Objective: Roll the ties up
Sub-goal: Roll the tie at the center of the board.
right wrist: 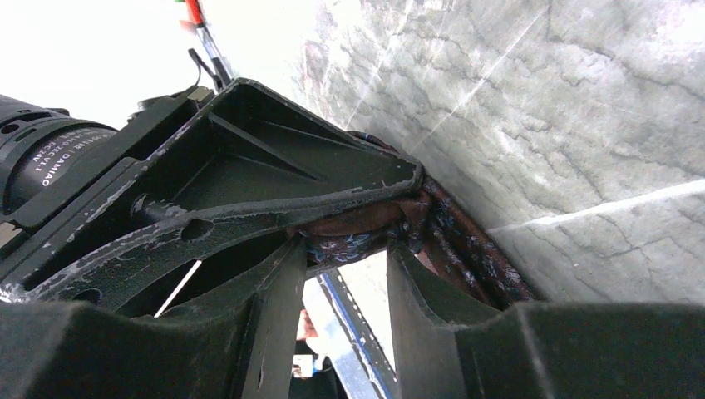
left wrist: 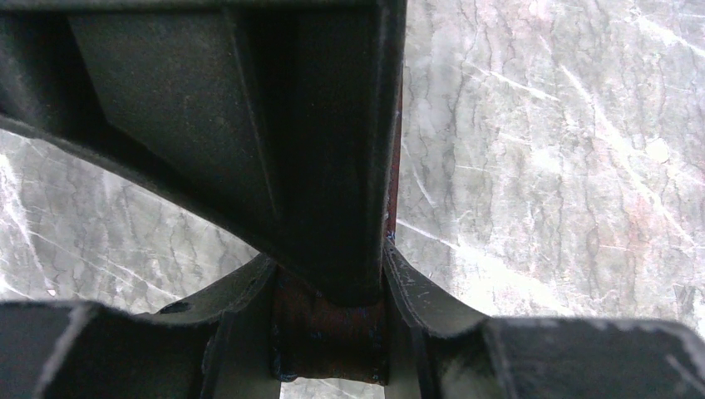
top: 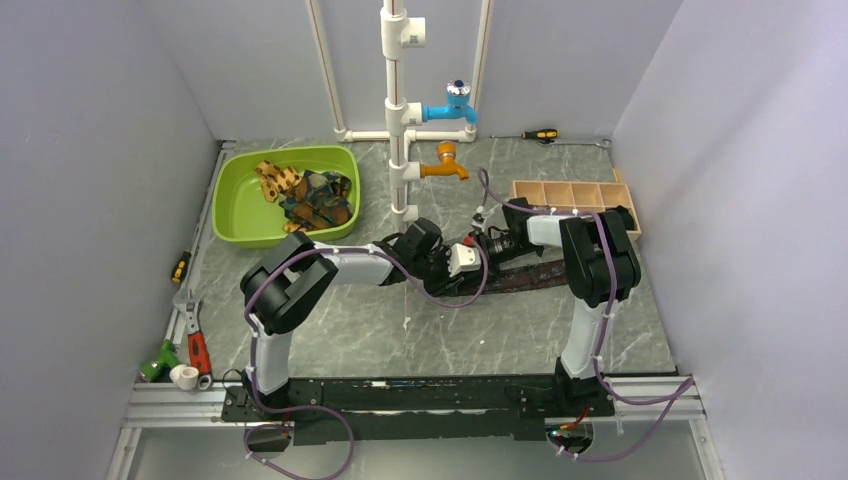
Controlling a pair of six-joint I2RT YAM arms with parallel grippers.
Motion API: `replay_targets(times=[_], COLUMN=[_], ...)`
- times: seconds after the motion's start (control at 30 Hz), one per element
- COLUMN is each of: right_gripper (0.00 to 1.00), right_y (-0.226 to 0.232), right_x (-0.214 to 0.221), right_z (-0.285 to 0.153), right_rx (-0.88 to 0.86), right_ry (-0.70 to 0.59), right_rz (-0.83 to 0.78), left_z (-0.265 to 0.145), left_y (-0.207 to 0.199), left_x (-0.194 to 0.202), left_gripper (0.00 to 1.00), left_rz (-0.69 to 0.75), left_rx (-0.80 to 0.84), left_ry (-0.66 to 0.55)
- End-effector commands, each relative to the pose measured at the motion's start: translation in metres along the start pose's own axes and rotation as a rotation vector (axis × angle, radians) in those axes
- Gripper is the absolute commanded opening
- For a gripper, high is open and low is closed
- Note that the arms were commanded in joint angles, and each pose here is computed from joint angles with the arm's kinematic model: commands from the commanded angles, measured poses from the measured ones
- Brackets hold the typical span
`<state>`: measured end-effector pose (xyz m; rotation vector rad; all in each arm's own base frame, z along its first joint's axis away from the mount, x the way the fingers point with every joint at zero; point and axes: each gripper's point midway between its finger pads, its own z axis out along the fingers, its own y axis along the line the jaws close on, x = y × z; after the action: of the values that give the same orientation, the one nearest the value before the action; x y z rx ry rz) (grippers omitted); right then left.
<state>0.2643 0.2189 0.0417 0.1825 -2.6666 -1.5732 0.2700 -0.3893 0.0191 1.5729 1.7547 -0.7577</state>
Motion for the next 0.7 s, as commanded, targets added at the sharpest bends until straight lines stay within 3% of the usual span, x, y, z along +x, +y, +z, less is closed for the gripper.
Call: replay_targets(times=[0.0, 0.17, 0.33, 0.5, 0.67], right_gripper=[0.43, 0.39, 0.00, 0.00, 0.00], right_y=[0.016, 0.009, -0.015, -0.039, -0.067], right_x=[-0.015, -0.018, -0.007, 0.009, 0.014], right_z=[-0.001, 0.004, 0.007, 0.002, -0.012], right_rx=[-0.001, 0.021, 0.097, 0.192, 0.291], right_ry=[-0.059, -0.054, -0.009, 0.074, 0.101], right_rz=[-0.086, -0.043, -0.013, -0.018, -0.034], left_z=[-0.011, -0.014, -0.015, -0.016, -0.029], left_y=[-0.041, -0.051, -0.052, -0.044, -0.018], left_x=[0.128, 0.134, 0.133, 0.121, 0.054], left_gripper=[0.40, 0.40, 0.43, 0.55, 0.74], left_rz=[-0.135, -0.140, -0.148, -0.183, -0.126], left_rx=[0.062, 0.078, 0.075, 0.046, -0.022], left_ry=[0.409, 0.415, 0.406, 0.372, 0.108])
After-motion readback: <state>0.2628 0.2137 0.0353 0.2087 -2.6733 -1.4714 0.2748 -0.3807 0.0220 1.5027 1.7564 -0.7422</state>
